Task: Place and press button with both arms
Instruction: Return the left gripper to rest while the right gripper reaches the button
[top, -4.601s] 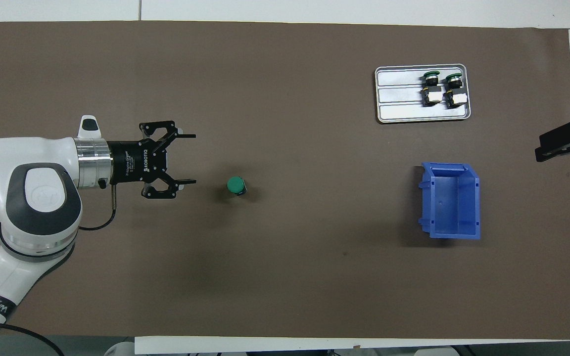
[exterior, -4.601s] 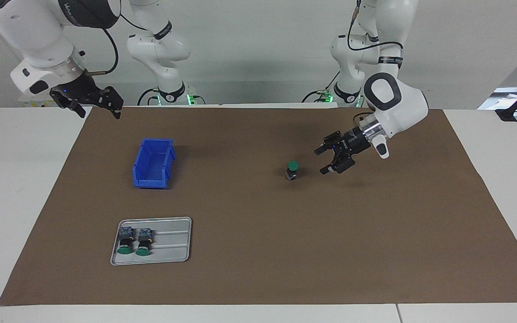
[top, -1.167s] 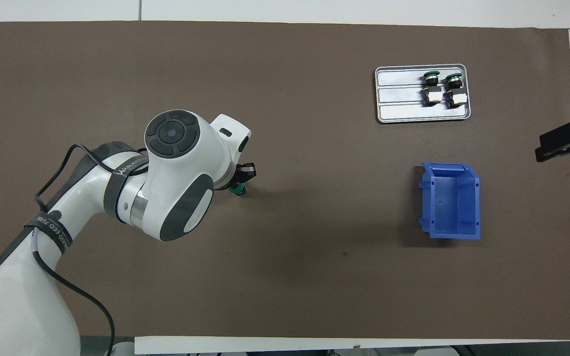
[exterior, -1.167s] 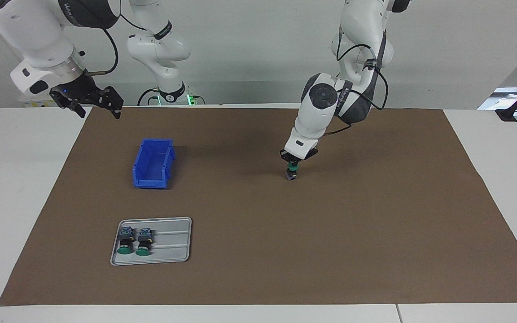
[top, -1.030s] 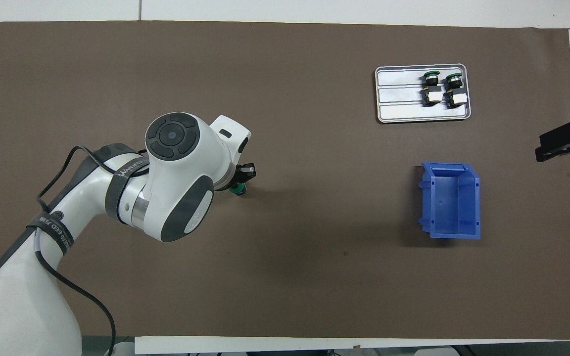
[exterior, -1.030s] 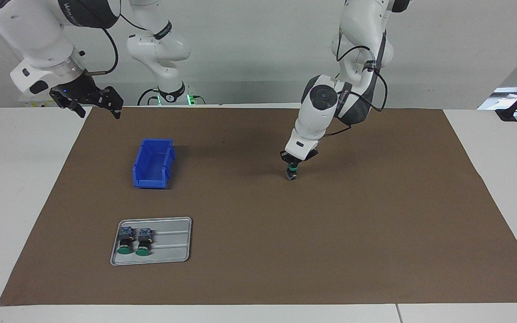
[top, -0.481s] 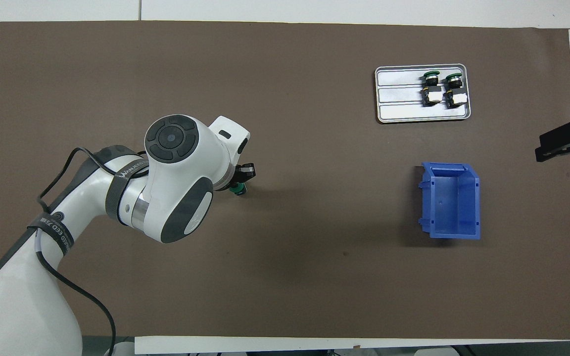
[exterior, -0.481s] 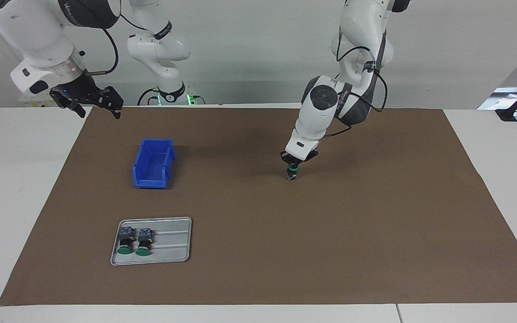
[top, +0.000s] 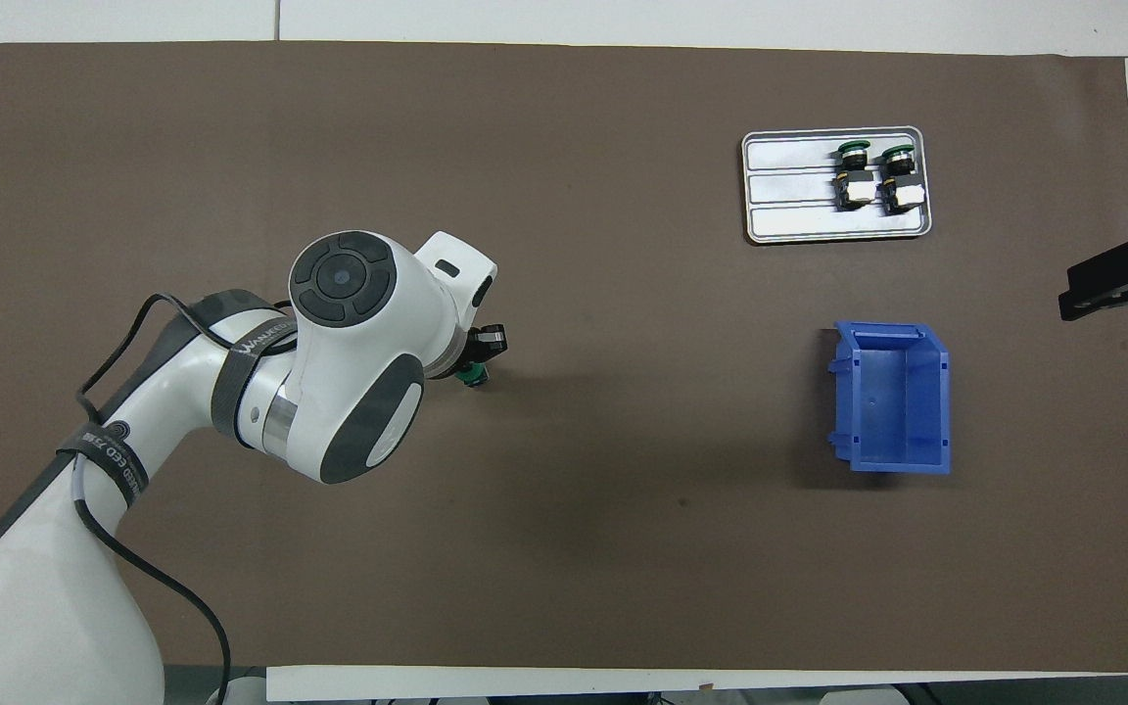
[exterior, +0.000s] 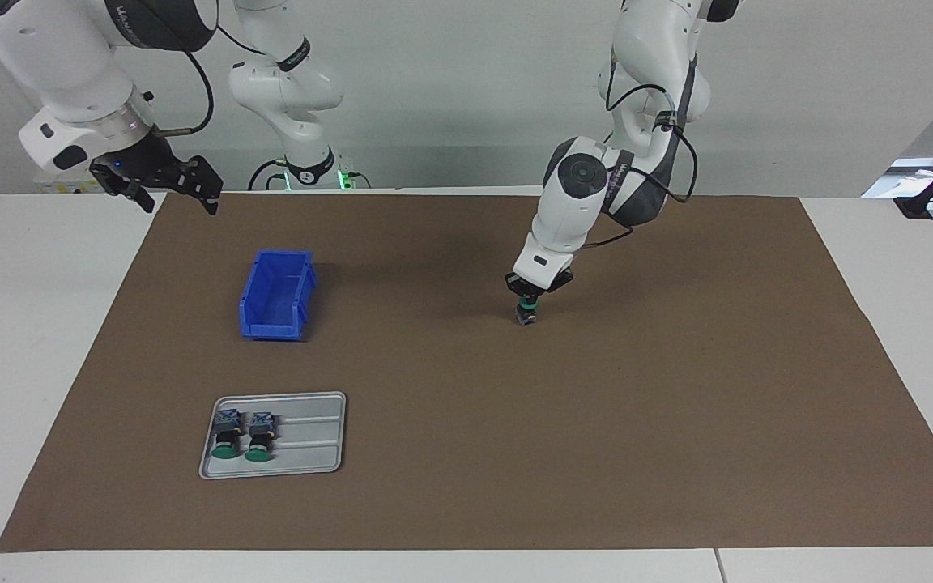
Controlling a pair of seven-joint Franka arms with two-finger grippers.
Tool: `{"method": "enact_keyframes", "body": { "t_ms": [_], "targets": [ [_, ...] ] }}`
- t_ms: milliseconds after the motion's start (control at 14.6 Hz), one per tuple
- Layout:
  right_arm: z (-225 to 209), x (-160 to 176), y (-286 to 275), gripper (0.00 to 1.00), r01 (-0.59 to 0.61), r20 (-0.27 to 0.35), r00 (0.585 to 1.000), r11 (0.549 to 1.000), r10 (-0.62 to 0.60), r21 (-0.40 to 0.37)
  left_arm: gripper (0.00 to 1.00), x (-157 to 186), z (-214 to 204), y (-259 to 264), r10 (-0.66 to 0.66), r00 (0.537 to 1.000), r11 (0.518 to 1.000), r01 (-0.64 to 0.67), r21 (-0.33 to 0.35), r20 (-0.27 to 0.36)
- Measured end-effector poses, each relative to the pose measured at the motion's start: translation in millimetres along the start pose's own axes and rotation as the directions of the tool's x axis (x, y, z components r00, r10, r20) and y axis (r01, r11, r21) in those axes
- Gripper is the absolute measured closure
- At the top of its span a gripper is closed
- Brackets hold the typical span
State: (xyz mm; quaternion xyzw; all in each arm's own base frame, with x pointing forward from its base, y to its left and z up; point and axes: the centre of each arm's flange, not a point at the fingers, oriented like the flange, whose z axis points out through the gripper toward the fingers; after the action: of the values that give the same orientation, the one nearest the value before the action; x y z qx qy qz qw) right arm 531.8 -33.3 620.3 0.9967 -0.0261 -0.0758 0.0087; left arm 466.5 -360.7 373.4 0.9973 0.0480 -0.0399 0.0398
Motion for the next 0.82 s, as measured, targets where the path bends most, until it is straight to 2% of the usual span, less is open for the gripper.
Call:
{"method": "enact_keyframes", "body": {
  "t_ms": [343, 412, 618, 824],
  "targets": [
    [0.0, 0.0, 0.0, 0.00, 0.000, 0.000, 1.000, 1.000, 0.000, 0.000, 0.92, 16.8, -37.5, -12.1, -0.016, 1.000, 1.000, 0.016, -0.005, -0.001],
    [0.0, 0.0, 0.0, 0.00, 0.000, 0.000, 1.000, 1.000, 0.000, 0.000, 0.86, 21.7, -45.6, -19.7, -0.029, 1.000, 1.000, 0.029, -0.008, -0.004],
    [1.1, -1.8, -3.3, 0.00, 0.006, 0.015, 1.000, 1.000, -0.006, 0.001, 0.53, 39.1, -62.0, -48.7, -0.066, 0.998, 0.998, 0.066, -0.010, -0.006],
    [1.3, -5.4, -34.7, 0.00, 0.069, 0.031, 0.997, 0.998, -0.069, -0.008, 0.16, 59.3, -79.9, -91.0, -0.035, 0.999, 0.999, 0.035, 0.012, -0.004]
  ]
}}
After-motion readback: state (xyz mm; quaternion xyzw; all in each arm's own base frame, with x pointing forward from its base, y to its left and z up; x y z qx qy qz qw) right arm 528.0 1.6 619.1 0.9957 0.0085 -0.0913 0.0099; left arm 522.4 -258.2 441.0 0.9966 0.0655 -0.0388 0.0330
